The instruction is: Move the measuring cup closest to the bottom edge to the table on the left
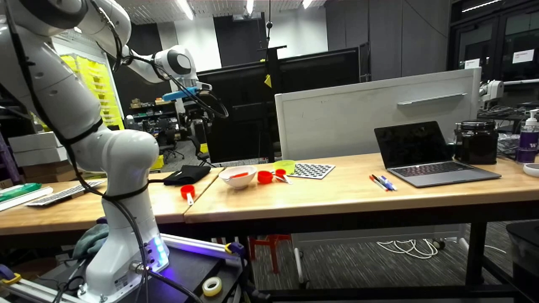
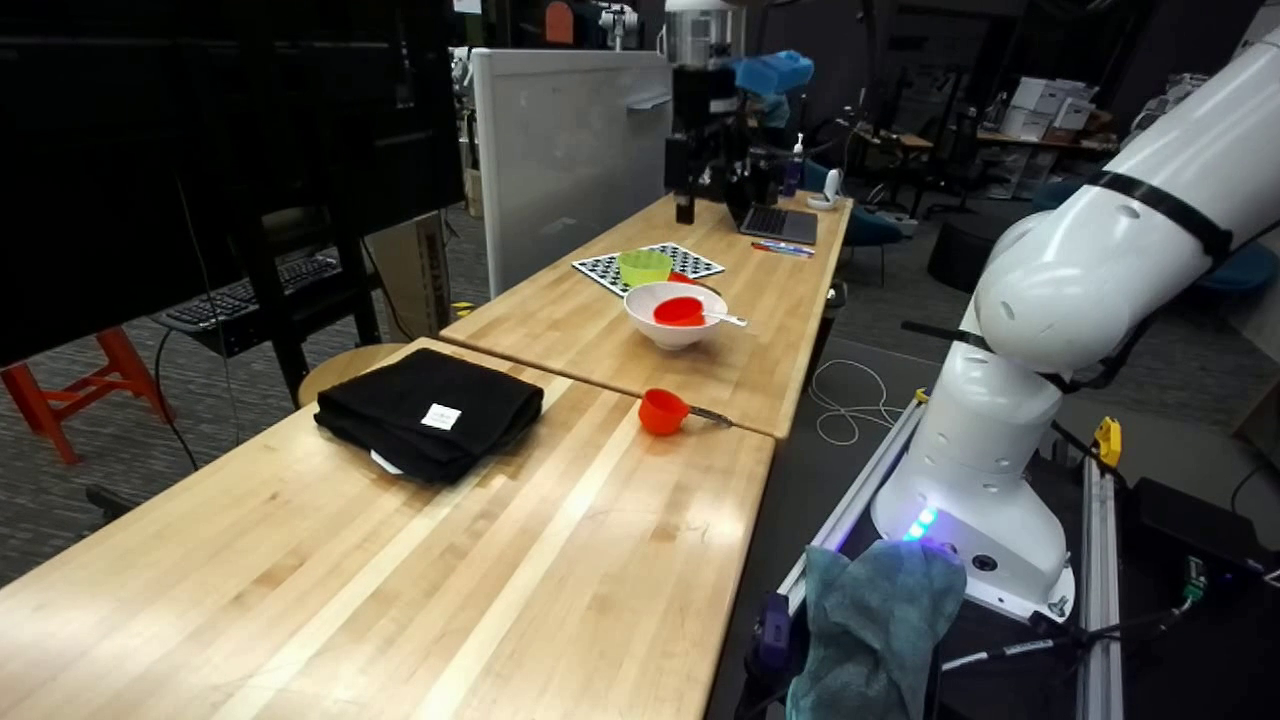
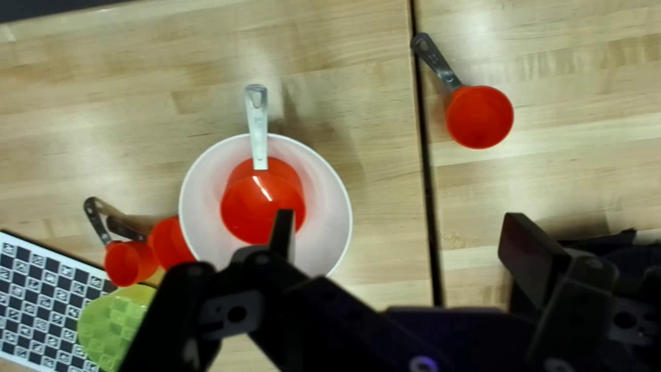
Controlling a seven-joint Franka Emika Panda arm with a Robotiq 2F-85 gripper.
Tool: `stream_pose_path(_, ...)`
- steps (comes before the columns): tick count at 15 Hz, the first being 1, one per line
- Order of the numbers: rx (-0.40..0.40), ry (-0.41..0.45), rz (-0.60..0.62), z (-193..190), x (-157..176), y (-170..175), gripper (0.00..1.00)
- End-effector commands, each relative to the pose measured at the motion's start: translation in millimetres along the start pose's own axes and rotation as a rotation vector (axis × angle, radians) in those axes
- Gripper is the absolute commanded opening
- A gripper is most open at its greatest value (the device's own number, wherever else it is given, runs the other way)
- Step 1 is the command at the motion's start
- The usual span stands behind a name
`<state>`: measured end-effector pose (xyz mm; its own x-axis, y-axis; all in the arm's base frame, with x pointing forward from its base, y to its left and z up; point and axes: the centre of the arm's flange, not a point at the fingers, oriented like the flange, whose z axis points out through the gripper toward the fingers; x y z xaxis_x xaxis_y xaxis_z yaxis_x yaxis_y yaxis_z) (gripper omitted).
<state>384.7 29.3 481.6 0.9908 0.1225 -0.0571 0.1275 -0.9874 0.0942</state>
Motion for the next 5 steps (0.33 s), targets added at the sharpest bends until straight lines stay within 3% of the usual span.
stream_pose_path(1, -0.021, 0.006, 0.044, -36, -7, 56, 1.00)
stream_pose_path(2, -0.007, 0.008, 0.038, -17, -5, 34, 1.00)
stream_pose_path(5, 0.001, 0.015, 0.060, -29, -8, 57, 1.00)
